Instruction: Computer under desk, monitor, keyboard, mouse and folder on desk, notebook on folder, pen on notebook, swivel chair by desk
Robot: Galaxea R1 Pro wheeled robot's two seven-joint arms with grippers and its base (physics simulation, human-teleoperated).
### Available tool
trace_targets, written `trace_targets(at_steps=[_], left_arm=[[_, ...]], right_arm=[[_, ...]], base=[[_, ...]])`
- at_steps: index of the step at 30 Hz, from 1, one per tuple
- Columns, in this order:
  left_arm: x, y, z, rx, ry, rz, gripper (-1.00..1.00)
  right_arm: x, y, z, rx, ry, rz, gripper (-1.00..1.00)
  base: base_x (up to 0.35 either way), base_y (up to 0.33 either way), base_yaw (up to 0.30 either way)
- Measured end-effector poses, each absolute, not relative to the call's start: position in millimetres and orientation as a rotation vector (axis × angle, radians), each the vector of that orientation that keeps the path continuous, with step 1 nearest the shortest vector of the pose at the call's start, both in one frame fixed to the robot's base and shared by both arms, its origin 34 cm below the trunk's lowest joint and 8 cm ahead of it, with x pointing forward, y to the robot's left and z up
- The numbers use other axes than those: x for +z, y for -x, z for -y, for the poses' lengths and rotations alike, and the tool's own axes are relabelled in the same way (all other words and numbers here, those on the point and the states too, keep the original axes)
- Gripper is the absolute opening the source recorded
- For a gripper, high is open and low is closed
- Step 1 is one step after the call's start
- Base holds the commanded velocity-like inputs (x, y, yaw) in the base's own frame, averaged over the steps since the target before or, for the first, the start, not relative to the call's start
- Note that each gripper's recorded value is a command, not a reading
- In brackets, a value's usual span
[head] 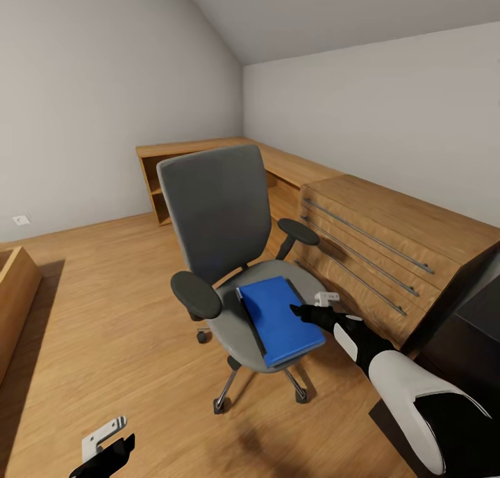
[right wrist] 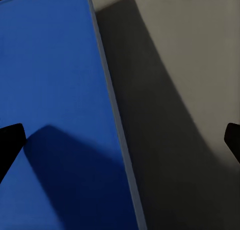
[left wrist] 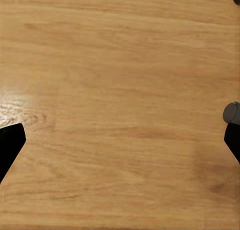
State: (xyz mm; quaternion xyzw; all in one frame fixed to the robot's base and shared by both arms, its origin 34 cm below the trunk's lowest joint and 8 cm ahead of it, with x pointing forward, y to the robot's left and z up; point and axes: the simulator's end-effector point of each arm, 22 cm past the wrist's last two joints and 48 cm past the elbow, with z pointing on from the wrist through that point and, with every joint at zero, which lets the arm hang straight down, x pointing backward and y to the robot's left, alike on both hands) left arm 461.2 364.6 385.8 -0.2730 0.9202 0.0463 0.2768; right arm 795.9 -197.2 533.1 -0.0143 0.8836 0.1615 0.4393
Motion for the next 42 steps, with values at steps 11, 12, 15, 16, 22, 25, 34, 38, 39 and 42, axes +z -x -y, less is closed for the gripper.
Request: trace_targets(at_steps=[11,12,15,16,22,25,34,38,39,42], left_arm=[[385.7,-461.2,-364.5,0.124,0.733,-2.472,1.0],[385.7,-461.2,-364.4,0.124,0.733,-2.472,1.0],[385.7,-461.2,-364.6,0.124,0.733,-2.471,1.0],[385.7,-461.1,-364.6,0.125,0.733,-2.471,1.0],[385.4,-460.9,-364.8,0.126,0.734,-2.472,1.0],[385.5,-461.0,-364.9,0.126,0.734,-2.472,1.0],[385.6,-461.0,-364.9,0.126,0.734,-2.472,1.0],[385.4,-461.0,-364.9,0.127,0.734,-2.472,1.0],[385.3,-460.8,-365.0,0.127,0.734,-2.472,1.0],[385.5,-460.9,-365.0,0.127,0.734,-2.472,1.0]], right_arm=[[533.0,-795.9,197.9,0.401,0.035,-2.195,1.0],[533.0,-795.9,198.0,0.401,0.035,-2.195,1.0],[533.0,-795.9,198.0,0.401,0.035,-2.195,1.0],[533.0,-795.9,198.0,0.401,0.035,-2.195,1.0],[533.1,-796.4,198.6,0.399,0.034,-2.195,1.0],[534.2,-796.9,198.5,0.399,0.035,-2.192,1.0],[534.3,-796.8,198.3,0.4,0.035,-2.192,1.0],[534.1,-796.9,198.0,0.401,0.035,-2.192,1.0],[534.1,-797.0,197.9,0.401,0.036,-2.192,1.0],[535.1,-797.2,197.2,0.403,0.037,-2.19,1.0]], base=[[0.0,0.0,0.0],[0.0,0.0,0.0],[-0.004,0.0,0.0],[-0.042,0.0,0.0],[-0.162,0.0,0.0],[-0.066,0.0,0.0],[-0.009,0.0,0.0],[-0.156,-0.027,0.0],[-0.191,-0.045,0.0],[-0.067,-0.016,0.0]])
